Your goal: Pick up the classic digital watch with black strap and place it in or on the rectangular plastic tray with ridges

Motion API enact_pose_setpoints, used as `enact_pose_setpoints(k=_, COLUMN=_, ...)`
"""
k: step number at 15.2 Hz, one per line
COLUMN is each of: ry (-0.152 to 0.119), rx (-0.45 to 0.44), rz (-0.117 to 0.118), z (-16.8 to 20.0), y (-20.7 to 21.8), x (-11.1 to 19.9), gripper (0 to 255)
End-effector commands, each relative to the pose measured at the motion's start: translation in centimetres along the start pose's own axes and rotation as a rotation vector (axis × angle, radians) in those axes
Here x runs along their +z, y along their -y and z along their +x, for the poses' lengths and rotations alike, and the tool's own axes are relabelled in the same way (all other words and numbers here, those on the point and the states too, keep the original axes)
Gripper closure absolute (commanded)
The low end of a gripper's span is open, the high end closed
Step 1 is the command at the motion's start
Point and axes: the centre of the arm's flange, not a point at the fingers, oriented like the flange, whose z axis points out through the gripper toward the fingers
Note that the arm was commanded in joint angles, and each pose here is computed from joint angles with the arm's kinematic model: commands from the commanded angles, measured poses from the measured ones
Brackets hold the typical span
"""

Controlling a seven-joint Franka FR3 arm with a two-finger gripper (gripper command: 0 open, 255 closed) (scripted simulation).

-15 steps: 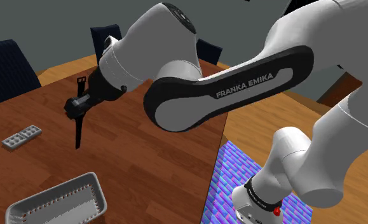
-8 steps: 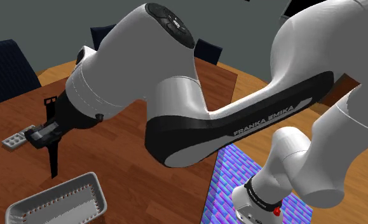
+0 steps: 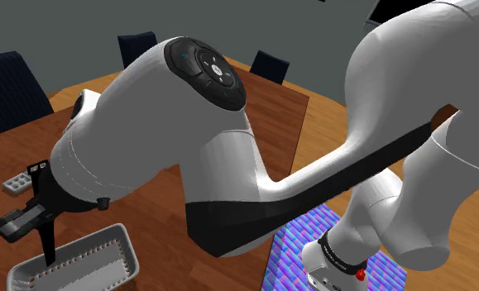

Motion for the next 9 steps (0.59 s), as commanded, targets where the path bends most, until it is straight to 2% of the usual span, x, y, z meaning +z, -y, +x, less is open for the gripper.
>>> enact_pose_setpoints(k=1, ry=0.0, rx=0.0, rz=0.0, z=-0.5, y=-0.1, x=0.9, gripper=255)
enact_pose_setpoints(k=9, ry=0.0, rx=0.0, rz=0.0, z=-3.0, y=-0.8, x=4.2, gripper=255)
